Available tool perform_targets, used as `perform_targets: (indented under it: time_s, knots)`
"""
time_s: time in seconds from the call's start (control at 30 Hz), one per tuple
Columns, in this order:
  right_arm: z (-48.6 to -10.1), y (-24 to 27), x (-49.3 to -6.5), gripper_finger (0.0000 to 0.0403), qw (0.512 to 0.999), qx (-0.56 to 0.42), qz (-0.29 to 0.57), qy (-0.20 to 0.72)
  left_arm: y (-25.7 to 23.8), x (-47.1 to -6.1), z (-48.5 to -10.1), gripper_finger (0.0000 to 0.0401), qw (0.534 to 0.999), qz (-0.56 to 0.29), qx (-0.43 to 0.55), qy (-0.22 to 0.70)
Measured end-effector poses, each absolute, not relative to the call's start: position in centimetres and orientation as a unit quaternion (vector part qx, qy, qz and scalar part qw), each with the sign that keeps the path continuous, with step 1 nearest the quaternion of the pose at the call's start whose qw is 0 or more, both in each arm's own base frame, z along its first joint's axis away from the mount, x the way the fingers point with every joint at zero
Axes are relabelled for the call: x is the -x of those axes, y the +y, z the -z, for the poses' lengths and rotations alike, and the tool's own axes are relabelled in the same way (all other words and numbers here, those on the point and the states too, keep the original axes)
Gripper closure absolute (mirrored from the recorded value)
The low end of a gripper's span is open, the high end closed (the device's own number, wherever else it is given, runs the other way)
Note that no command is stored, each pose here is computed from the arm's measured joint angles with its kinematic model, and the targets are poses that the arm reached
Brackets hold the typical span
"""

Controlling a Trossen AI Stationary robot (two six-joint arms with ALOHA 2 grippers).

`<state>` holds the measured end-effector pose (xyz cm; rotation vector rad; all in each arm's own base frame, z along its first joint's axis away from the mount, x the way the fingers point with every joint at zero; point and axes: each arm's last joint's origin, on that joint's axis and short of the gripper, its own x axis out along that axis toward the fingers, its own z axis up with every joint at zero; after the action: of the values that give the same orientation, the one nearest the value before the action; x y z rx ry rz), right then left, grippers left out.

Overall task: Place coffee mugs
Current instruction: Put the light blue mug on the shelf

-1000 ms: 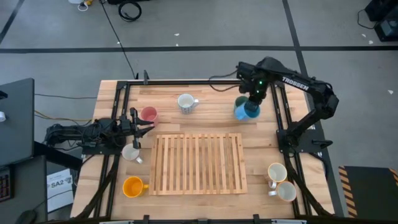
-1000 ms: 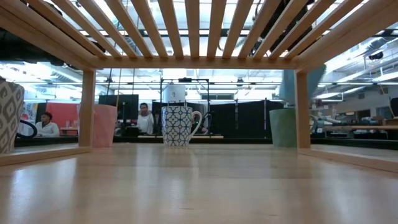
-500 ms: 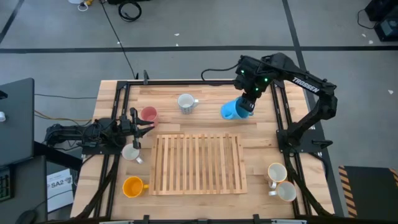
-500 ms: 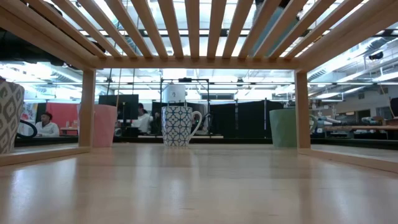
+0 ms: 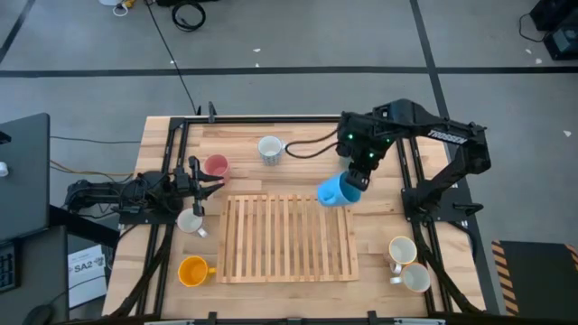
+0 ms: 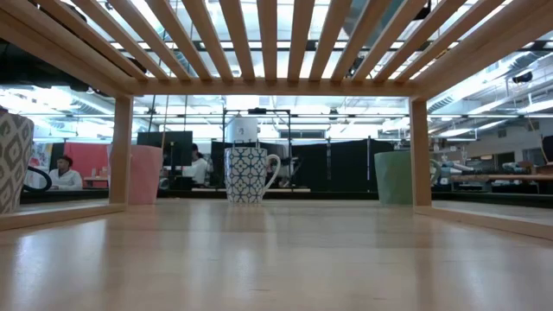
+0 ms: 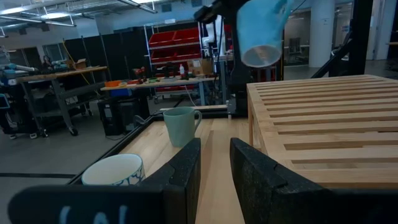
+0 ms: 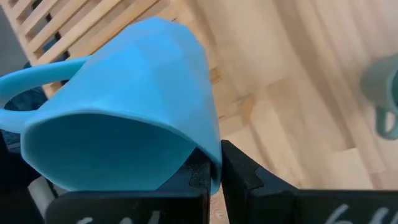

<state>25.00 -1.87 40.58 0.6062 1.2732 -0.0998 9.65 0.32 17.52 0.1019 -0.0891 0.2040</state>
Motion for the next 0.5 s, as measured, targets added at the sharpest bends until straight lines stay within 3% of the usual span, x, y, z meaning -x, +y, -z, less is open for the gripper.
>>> perform_targets:
  time_s: [0.5]
  knots:
    - [-39.5,0.5,-25.2,0.038,0.74,-0.275,0.037,0.612,0.3,-9.7,-17.5,0.0307,0.993,-0.102,-0.051,-0.044]
